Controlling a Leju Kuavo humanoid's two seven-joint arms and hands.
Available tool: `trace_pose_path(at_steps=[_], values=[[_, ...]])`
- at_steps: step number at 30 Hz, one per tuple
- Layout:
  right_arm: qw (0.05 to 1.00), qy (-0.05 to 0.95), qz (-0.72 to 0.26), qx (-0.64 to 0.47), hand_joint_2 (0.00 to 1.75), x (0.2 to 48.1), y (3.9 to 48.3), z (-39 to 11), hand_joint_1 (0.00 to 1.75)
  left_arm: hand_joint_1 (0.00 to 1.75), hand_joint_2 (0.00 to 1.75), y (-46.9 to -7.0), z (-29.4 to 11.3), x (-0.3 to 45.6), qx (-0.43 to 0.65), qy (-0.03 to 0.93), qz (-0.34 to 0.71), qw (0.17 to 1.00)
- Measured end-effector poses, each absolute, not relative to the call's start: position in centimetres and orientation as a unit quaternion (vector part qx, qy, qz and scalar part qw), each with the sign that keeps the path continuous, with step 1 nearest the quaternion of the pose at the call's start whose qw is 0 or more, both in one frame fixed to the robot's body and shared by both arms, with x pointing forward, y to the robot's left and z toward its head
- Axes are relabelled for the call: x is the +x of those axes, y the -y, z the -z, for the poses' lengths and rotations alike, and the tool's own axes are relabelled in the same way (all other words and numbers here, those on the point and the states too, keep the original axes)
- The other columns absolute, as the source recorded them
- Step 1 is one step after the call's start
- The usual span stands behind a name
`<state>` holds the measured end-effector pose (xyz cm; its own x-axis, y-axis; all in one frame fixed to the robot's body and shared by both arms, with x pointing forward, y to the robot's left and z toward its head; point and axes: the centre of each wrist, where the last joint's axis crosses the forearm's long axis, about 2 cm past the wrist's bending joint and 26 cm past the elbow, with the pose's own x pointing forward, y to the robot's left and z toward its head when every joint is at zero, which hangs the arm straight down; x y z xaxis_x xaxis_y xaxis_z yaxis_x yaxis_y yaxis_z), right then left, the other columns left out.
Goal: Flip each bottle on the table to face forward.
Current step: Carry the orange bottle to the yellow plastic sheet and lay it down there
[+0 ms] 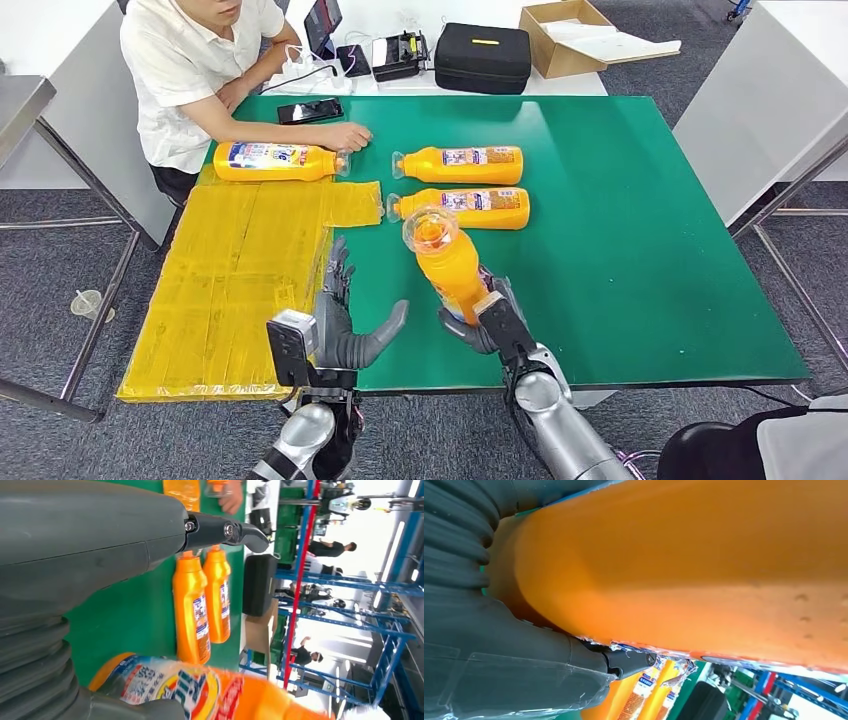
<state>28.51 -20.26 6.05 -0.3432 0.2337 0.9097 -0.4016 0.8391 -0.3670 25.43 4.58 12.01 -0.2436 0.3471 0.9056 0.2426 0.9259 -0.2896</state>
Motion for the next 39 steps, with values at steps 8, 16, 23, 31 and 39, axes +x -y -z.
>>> trace_pose_path(at_steps=[8,16,23,31,39], values=[[0.577,0.762,-0.289,0.053,1.75,29.1,19.9,-6.0,1.75,0.0,1.75,-4.1,-12.2,25.6,-0.187,0.795,-0.027,0.577],[0.571,0.753,-0.325,0.029,1.75,29.7,19.3,-6.0,1.75,0.0,1.75,-3.8,-12.6,25.7,-0.212,0.782,-0.015,0.585],[0.555,0.745,-0.37,-0.016,1.75,30.6,18.4,-6.1,1.75,0.0,1.75,-3.4,-12.8,25.6,-0.265,0.747,0.006,0.61],[0.546,0.739,-0.392,-0.038,1.75,30.8,18.0,-6.0,1.75,0.0,1.75,-3.3,-13.0,25.8,-0.277,0.739,0.008,0.614],[0.536,0.735,-0.409,-0.067,1.75,31.4,17.4,-6.4,1.75,0.0,1.75,-3.5,-13.1,26.1,-0.267,0.746,0.01,0.61]])
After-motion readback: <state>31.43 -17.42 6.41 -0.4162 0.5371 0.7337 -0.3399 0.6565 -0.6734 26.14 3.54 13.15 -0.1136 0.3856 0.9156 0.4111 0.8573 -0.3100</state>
